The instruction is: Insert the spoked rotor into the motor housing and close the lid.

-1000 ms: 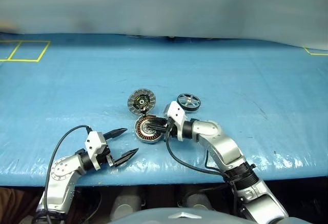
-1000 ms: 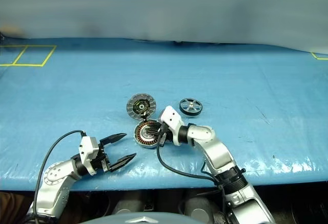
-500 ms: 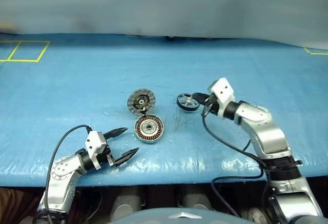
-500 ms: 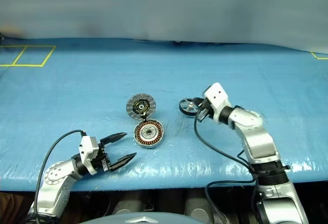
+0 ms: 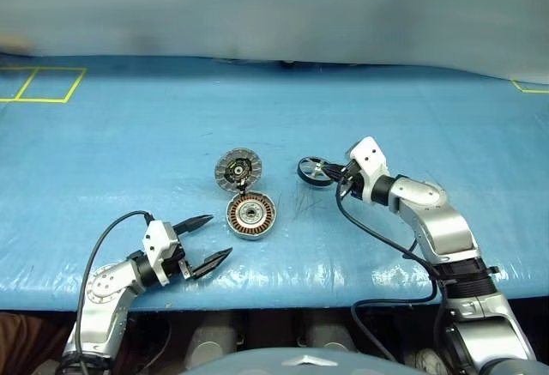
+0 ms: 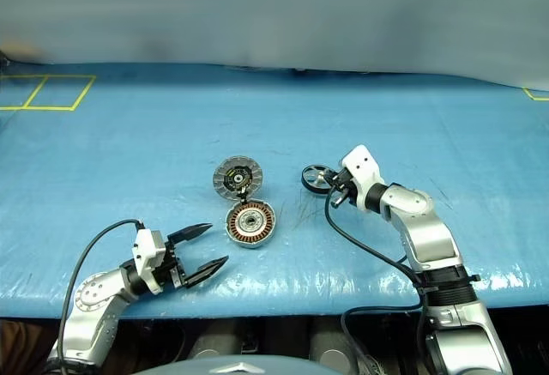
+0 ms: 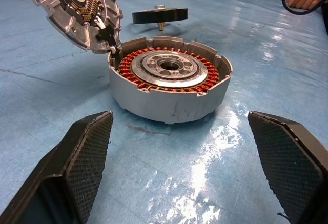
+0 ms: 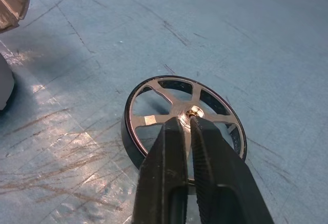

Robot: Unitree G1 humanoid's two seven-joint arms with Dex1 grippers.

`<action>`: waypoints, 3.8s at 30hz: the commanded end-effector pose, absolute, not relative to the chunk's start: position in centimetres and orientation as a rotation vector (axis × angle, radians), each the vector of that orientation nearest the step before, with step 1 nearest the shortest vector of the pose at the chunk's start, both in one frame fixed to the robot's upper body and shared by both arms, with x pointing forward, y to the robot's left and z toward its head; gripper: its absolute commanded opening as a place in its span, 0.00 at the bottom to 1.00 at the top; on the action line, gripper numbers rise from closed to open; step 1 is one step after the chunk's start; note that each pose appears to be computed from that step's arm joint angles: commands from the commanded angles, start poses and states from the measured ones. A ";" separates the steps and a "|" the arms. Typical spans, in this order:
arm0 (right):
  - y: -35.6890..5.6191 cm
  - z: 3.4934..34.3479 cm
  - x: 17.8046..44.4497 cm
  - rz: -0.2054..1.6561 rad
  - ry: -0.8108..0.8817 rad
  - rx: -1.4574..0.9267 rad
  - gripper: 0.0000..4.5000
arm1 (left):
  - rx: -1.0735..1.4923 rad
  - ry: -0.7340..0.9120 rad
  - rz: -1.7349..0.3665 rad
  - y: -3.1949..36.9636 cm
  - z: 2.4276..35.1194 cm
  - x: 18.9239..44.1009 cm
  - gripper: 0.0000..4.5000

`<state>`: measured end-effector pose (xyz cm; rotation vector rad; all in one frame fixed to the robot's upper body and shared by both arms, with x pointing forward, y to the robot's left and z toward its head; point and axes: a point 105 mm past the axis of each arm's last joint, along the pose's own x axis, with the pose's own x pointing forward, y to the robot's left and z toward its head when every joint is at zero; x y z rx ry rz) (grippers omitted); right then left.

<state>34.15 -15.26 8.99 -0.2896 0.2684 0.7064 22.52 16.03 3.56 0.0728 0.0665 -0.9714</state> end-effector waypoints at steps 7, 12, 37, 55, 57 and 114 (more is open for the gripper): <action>-15.4 8.7 33.9 0.693 0.270 -0.285 0.15 | 0.086 0.045 -0.961 16.2 3.8 22.5 1.00; -14.9 7.6 33.6 0.696 0.304 -0.264 0.15 | 0.087 0.049 -0.962 16.1 3.7 22.4 1.00; -15.3 3.8 32.1 0.651 0.472 -0.205 0.15 | 0.092 0.057 -0.954 16.3 3.7 22.3 1.00; -14.5 5.9 32.1 0.696 0.340 -0.160 0.00 | 0.097 0.065 -0.963 16.2 3.6 22.3 1.00; -14.2 6.7 32.3 0.701 0.304 -0.166 0.00 | 0.094 0.068 -0.965 16.1 3.5 22.2 1.00; -3.6 11.8 29.6 1.328 -0.011 -1.214 0.00 | 0.049 0.072 -0.979 15.2 2.8 22.2 1.00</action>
